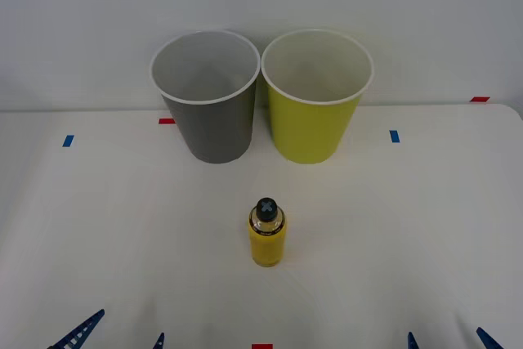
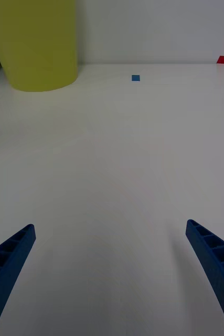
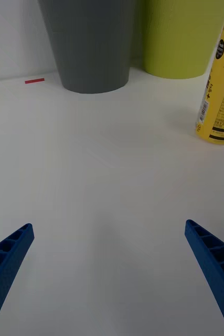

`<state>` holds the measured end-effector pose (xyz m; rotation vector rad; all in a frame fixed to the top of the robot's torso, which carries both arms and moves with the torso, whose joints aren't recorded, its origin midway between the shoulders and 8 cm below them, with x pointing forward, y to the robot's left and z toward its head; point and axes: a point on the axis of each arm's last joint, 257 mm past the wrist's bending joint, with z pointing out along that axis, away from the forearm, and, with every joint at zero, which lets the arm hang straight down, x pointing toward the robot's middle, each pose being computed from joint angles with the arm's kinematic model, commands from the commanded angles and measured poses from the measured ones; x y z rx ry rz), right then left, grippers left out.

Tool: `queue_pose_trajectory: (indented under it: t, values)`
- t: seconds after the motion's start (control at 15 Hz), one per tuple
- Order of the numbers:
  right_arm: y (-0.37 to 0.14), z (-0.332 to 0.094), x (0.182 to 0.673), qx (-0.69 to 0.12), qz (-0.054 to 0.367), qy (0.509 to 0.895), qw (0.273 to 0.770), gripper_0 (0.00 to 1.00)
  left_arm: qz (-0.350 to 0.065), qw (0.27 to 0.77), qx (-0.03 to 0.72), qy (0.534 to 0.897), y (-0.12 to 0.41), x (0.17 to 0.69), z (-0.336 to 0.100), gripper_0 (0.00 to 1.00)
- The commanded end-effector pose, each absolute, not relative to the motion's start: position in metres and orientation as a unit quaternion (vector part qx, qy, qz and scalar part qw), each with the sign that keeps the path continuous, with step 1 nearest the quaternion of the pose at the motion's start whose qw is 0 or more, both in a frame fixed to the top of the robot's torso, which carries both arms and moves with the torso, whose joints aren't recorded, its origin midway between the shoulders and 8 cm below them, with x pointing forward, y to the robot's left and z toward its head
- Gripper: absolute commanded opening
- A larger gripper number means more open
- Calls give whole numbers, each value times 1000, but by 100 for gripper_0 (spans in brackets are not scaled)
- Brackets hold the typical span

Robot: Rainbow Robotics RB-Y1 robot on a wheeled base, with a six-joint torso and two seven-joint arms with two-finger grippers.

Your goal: Put cans in the gray bin and PET bottles in the light green bin.

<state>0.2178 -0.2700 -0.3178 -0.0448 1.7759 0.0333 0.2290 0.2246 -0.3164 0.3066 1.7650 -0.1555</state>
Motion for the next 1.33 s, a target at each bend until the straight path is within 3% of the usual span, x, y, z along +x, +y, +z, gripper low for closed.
queue_pose_trajectory:
  t: [0.07, 1.33]
  values:
    - [-270, -318, 218, -20, 15, 776, 631, 100, -68, 622, 133, 768, 225, 229, -316, 100]
    - [-270, -318, 218, -20, 15, 776, 631, 100, -68, 622, 133, 768, 225, 229, -316, 100]
